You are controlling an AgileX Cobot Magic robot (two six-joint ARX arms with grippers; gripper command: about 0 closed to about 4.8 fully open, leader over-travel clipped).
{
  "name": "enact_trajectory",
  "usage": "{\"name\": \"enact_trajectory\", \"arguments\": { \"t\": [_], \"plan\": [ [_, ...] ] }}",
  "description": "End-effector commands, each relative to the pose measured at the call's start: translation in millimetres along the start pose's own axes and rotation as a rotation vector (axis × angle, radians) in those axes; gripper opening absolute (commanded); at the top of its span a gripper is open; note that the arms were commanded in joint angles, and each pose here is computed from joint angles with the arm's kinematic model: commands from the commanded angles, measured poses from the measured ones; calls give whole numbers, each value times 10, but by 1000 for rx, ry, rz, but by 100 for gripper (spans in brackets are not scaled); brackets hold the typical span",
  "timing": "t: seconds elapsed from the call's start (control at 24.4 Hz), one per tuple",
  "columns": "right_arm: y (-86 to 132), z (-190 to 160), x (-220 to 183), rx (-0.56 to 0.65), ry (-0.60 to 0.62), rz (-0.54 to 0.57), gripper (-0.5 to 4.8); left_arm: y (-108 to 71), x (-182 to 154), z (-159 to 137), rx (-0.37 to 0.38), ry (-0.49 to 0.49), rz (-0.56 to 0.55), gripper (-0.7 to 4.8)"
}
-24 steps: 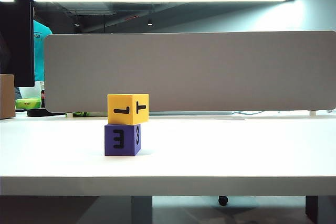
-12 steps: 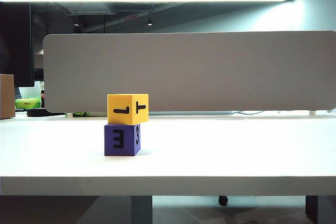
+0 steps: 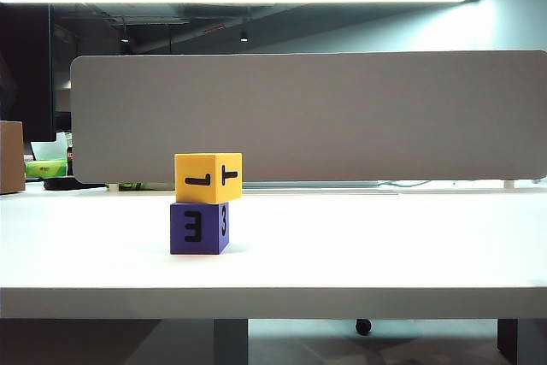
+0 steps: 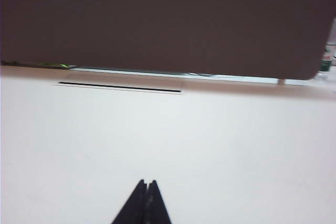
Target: Stack the letter block on the right onto the letter block on the left.
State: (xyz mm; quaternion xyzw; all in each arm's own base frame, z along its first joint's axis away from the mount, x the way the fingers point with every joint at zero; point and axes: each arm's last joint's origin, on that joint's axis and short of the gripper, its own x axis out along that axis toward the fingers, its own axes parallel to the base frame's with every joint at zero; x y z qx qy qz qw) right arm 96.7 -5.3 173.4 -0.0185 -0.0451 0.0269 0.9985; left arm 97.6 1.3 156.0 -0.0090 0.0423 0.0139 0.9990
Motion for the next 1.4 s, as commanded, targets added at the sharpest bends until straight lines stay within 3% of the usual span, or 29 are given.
{"name": "enact_trajectory", "arguments": {
  "t": [0.04, 0.21, 1.4],
  "plan": [
    [-22, -6, -1, 20, -3, -75, -1, 0, -4, 25, 4, -13, 2, -5],
    [-40, -6, -3, 44, -3, -139, -1, 0, -4, 25, 4, -13, 2, -5],
    [-35, -58, -3, 48, 50, -128, -1, 0, -4, 25, 4, -13, 2, -5]
  ]
}}
